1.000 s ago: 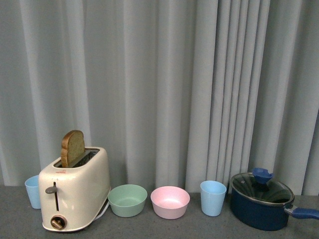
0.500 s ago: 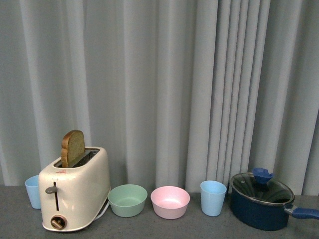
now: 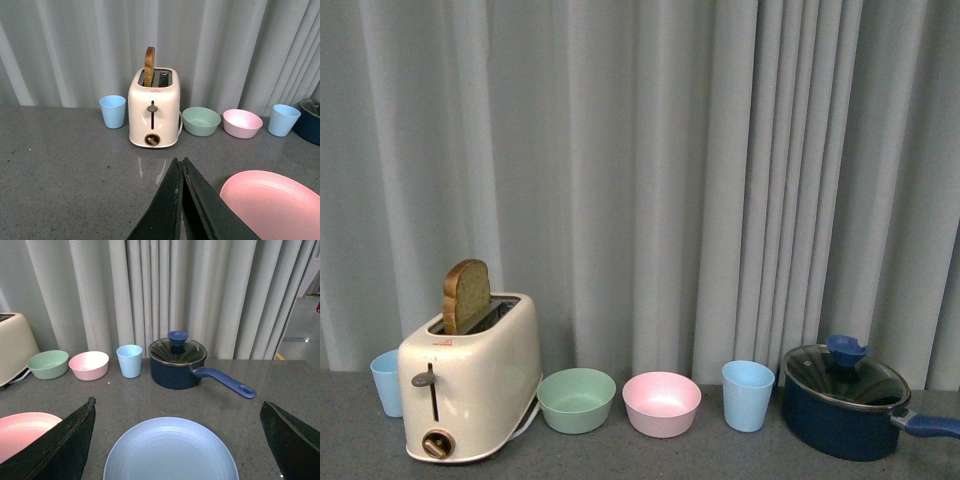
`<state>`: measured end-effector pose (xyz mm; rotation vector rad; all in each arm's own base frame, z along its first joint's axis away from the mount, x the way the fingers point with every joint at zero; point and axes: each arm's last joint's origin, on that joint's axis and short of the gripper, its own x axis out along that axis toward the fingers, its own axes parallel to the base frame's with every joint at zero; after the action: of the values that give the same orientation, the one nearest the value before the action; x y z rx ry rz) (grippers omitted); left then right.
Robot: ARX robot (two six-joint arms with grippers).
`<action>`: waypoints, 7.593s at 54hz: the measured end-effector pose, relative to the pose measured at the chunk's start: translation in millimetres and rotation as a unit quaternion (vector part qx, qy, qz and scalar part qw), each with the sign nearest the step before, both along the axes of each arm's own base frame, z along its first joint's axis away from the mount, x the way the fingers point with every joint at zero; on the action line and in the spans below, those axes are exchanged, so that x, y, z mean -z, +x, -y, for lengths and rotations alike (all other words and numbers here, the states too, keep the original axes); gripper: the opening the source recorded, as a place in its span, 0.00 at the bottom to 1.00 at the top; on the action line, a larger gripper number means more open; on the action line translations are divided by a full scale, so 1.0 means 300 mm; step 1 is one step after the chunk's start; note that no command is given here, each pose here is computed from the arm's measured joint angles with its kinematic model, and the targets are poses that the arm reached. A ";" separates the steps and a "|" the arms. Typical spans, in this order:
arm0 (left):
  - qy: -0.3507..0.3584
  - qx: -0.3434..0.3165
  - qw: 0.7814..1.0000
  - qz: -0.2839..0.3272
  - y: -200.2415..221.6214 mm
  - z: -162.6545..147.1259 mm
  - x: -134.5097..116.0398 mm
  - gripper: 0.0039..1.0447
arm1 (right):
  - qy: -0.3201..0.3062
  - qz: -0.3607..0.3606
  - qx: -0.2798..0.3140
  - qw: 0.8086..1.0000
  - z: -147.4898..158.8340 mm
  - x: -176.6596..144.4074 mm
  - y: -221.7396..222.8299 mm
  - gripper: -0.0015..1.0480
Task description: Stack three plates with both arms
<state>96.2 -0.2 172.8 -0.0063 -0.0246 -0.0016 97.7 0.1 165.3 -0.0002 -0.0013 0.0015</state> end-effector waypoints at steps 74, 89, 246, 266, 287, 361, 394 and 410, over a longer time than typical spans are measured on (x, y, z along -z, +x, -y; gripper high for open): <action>0.001 0.000 1.000 0.000 0.000 0.000 0.000 0.94 | 0.047 -0.457 0.081 0.884 0.386 0.378 0.573 0.93; 0.001 0.000 1.000 0.000 0.000 0.000 0.000 0.94 | 0.064 -0.463 0.059 0.882 0.396 0.402 0.642 0.93; 0.001 0.000 1.000 0.000 0.000 0.000 0.000 0.94 | 0.089 -0.427 -0.260 0.862 -0.307 0.270 0.841 0.03; 0.001 0.000 1.000 0.000 0.000 0.000 0.000 0.94 | 0.073 -0.438 -0.271 0.854 -0.360 0.299 0.831 0.27; 0.001 0.000 1.000 0.000 0.000 0.000 0.000 0.94 | 0.067 -0.310 -0.216 0.923 -0.220 0.139 0.735 0.89; 0.001 0.000 1.000 0.001 -0.001 0.000 -0.001 0.94 | 0.000 -0.009 0.000 1.000 -0.001 0.011 0.161 0.03; 0.001 0.000 1.000 0.001 -0.001 0.000 -0.001 0.94 | 0.000 0.003 0.000 1.000 0.000 -0.011 0.069 0.03; 0.001 0.000 1.000 0.001 -0.001 0.000 -0.001 0.94 | 0.000 0.004 0.000 1.000 0.000 -0.011 0.048 0.03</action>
<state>96.0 -0.2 173.0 -0.0040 -0.0269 -0.0016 111.9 0.2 168.7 -0.0002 -0.0097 0.0015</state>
